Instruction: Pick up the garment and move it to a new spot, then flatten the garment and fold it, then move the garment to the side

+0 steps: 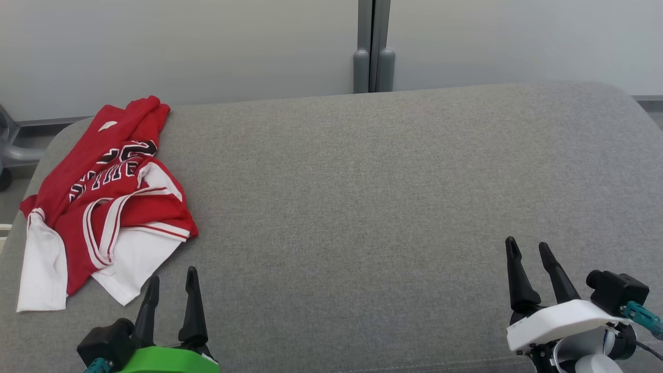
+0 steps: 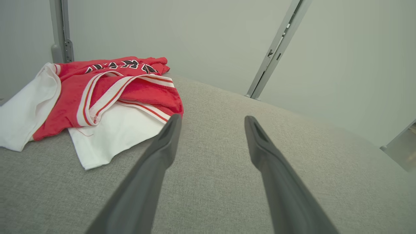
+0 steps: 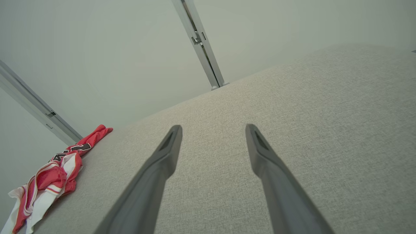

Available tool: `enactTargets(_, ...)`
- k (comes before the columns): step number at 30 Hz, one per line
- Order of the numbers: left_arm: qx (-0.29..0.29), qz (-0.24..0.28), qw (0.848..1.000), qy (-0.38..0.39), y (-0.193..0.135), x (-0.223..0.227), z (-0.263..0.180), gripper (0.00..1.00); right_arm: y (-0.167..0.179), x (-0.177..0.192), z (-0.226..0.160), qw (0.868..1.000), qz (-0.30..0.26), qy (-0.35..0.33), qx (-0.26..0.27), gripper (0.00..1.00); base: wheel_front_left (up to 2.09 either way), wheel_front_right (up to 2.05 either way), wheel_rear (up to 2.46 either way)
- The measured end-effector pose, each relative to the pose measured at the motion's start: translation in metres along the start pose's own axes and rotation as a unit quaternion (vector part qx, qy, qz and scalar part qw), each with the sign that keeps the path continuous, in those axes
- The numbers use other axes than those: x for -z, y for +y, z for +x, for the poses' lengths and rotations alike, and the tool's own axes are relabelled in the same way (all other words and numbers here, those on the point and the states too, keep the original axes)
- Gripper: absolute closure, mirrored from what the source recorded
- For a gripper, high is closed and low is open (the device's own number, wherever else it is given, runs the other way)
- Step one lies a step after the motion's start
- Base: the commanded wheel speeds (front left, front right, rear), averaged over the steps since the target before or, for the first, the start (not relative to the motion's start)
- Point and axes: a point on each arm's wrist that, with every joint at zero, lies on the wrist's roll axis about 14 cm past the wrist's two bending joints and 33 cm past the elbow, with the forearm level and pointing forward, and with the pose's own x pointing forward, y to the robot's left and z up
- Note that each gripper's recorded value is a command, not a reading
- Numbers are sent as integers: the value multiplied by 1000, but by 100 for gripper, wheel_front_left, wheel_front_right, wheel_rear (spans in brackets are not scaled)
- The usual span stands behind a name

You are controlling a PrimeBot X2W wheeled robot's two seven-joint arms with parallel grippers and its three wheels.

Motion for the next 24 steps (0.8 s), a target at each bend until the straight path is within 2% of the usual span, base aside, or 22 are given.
enactTargets(24, -8, 100, 995, 15, 12, 11, -5, 0, 21, 6, 0, 993, -114, -9, -43, 0, 0, 0, 0)
